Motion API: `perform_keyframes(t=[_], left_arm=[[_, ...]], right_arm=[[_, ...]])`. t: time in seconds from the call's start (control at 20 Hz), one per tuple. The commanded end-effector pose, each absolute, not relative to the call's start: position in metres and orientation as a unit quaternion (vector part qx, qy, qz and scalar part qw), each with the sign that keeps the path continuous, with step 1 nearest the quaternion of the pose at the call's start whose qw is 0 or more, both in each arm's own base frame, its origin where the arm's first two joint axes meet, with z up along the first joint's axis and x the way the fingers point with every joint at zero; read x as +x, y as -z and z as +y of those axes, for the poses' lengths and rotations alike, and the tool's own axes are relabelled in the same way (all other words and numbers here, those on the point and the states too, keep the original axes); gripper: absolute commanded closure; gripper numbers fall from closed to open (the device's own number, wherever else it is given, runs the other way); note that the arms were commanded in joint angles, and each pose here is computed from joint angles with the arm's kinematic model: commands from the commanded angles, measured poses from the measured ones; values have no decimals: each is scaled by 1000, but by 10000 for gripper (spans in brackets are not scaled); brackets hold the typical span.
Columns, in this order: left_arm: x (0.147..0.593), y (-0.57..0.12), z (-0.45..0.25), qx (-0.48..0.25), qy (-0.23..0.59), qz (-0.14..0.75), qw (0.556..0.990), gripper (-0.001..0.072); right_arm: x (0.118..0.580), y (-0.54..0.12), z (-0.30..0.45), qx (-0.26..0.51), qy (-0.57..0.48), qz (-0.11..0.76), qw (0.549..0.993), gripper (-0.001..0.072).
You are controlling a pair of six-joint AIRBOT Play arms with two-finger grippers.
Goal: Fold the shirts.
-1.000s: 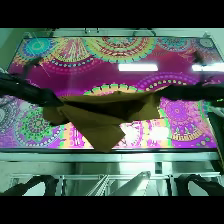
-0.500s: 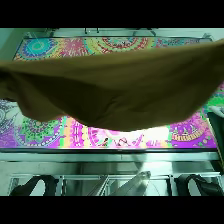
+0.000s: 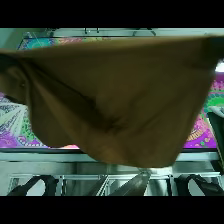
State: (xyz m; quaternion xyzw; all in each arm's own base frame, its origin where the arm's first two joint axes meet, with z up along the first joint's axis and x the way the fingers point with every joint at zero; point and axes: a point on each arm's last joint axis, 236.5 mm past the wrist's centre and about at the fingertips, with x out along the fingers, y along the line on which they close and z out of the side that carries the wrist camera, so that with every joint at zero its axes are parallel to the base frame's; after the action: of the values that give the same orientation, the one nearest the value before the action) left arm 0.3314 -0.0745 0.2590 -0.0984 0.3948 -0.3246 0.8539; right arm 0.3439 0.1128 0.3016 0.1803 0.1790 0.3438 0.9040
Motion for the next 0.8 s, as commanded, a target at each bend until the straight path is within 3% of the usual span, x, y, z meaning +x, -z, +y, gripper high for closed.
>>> perform_keyframes(t=[0.0, 0.05, 0.15, 0.2, 0.3, 0.35, 0.6, 0.7, 0.75], left_arm=[[385, -144, -74, -178, 336, 483, 789, 675], [398, -108, -79, -192, 337, 503, 773, 671], [427, -50, -84, -213, 321, 525, 758, 360], [440, -30, -82, -221, 311, 534, 755, 360], [451, -13, -72, -239, 300, 561, 733, 360], [452, -10, -60, -247, 281, 582, 722, 360], [409, 3, 1, -237, 201, 656, 688, 360], [391, 28, 8, -231, 182, 662, 690, 337], [383, 44, 8, -226, 177, 667, 688, 333]], right_arm=[[405, -188, 98, 270, -326, 308, 852, 684], [422, -152, 94, 286, -316, 336, 840, 684], [460, -90, 85, 296, -291, 355, 838, 683], [476, -65, 82, 311, -277, 357, 836, 653], [494, -46, 75, 342, -267, 362, 825, 337], [496, -50, 71, 341, -273, 361, 824, 318], [447, -69, 35, 309, -293, 408, 808, 331], [414, -63, 34, 303, -306, 447, 784, 423], [401, -59, 34, 306, -308, 458, 776, 432]])
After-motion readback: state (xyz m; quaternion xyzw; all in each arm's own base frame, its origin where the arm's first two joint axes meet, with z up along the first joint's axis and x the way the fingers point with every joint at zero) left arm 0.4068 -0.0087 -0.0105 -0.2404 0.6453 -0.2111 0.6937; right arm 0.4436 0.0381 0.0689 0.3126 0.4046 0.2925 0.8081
